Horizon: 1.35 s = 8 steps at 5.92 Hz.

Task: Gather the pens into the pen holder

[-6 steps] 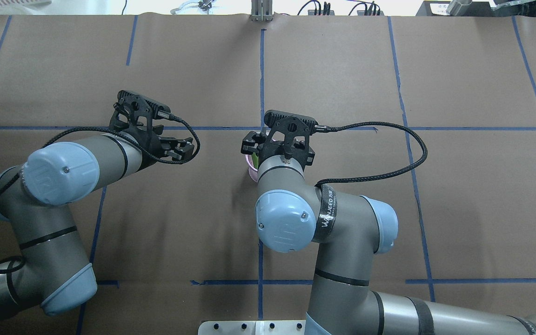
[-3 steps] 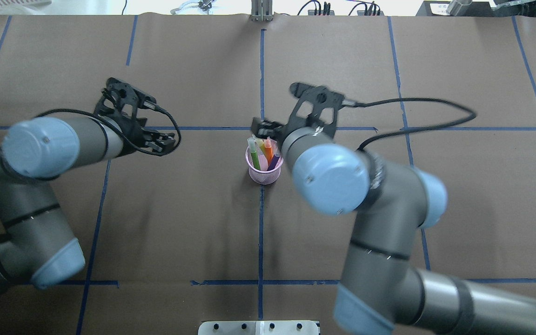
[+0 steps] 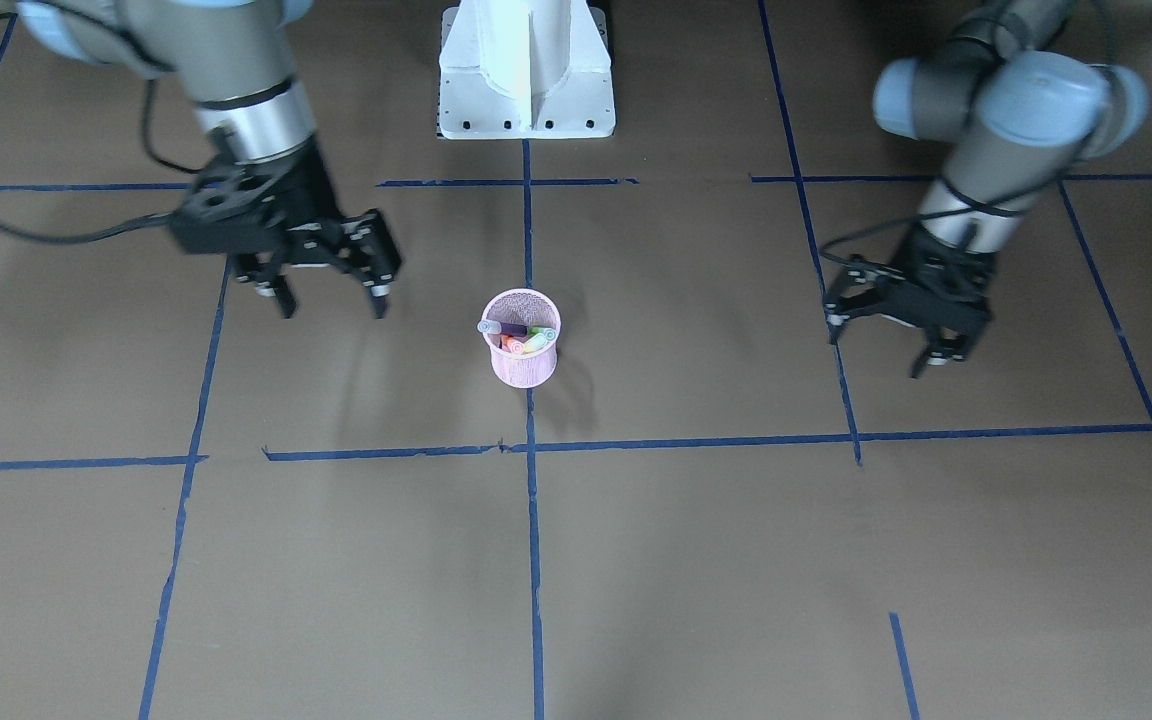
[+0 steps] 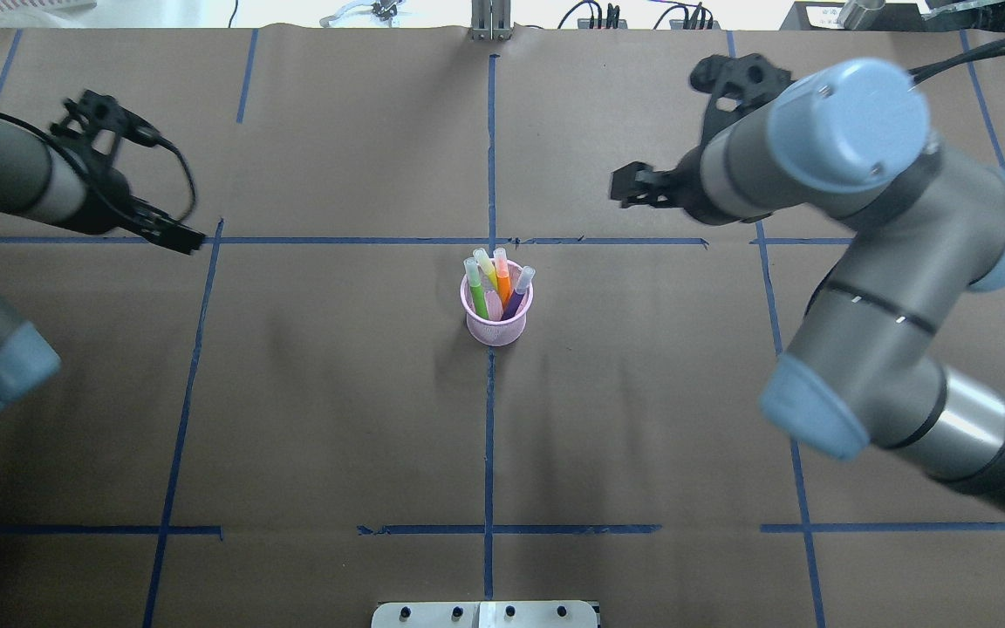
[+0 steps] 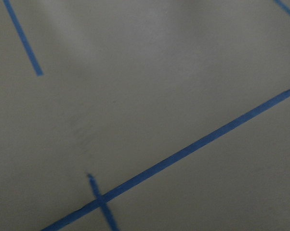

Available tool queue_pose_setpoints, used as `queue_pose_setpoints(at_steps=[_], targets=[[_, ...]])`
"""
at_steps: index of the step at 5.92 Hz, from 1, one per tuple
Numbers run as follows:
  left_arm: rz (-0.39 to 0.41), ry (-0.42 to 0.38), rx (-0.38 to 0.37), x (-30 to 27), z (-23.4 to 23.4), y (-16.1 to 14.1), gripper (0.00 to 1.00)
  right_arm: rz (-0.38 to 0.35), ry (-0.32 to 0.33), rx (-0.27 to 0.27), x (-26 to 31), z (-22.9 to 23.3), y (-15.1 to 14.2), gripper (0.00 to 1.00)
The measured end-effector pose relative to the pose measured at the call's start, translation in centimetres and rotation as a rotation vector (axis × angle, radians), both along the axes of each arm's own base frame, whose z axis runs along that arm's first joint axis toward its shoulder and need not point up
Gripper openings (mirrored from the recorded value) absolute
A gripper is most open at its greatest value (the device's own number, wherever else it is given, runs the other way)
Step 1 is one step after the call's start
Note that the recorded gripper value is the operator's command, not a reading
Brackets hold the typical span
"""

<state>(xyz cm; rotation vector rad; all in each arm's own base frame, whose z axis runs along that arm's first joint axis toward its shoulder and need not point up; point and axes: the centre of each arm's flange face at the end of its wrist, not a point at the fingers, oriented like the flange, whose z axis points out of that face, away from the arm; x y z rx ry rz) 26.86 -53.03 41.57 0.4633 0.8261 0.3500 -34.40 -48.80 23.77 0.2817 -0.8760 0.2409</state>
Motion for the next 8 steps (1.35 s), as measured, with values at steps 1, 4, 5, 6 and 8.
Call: queue_pose_setpoints(at_steps=[1,4,5,6,8], targets=[[0.029,-0.022,-0.073,-5.7,2.6,-2.2,0.99,-0.076,0.023,-0.017,4.7,3.6,-2.0,1.00],[0.066,-0.101,-0.187,-21.0,8.5,-4.3,1.00,-0.287,0.119,-0.028,18.8,14.8,-4.9,1.00],[0.071,-0.072,-0.233,-24.2,11.2,-3.5,1.00,-0.347,0.160,-0.024,23.3,17.8,-4.8,1.00],[0.059,-0.025,-0.283,-26.7,13.5,-2.3,1.00,-0.400,0.184,-0.021,27.5,20.9,-4.0,1.00],[0.018,0.007,-0.398,-29.8,18.3,1.7,1.00,-0.497,0.203,-0.037,33.1,28.9,0.2,1.00]])
